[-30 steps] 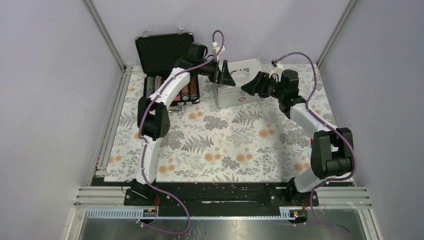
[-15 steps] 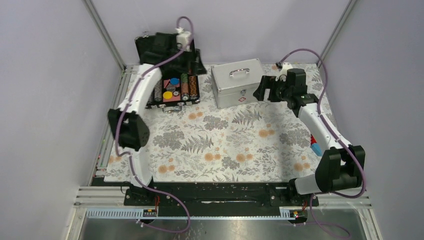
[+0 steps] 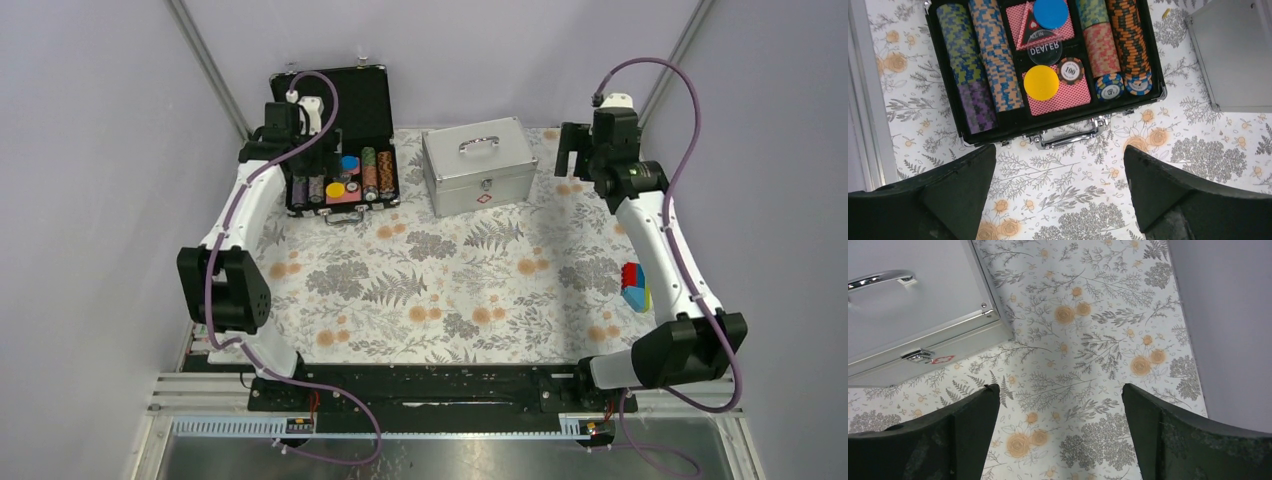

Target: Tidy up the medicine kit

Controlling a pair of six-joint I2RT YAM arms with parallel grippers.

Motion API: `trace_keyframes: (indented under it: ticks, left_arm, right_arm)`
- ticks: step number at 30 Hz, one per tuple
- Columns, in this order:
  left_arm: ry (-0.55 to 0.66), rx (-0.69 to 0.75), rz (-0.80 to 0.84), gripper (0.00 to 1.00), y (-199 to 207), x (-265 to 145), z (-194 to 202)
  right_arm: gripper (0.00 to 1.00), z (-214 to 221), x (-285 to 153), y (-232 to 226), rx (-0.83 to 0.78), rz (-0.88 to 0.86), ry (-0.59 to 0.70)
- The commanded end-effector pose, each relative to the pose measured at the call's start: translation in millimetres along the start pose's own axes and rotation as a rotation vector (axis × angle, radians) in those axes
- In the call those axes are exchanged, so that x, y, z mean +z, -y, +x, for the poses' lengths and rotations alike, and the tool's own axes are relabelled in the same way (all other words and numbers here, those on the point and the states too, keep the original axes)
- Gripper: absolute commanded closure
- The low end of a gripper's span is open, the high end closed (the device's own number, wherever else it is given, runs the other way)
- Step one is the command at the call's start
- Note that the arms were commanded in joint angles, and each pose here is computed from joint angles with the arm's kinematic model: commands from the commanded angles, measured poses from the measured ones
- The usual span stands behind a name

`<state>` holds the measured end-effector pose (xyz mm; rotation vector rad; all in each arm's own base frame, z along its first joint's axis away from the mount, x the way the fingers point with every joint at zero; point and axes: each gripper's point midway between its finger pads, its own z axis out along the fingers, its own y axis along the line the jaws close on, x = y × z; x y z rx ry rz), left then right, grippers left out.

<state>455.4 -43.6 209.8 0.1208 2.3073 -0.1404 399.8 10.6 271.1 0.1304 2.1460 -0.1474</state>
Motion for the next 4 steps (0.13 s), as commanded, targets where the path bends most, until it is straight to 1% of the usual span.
trace_keyframes:
  ticks: [1,4]
  left_arm:
    - [0.164,0.011,-0.055,0.01,-7.7,-21.6,-43.3]
    - [0.165,-0.002,-0.043,0.01,-4.9,-24.5,-42.2]
  right_arm:
    - [0.01,-19.6,-32.4,13.0,0.025,0.031,0.060]
    - [0.01,-21.5,-32.9,8.2,0.062,0.012,0.066]
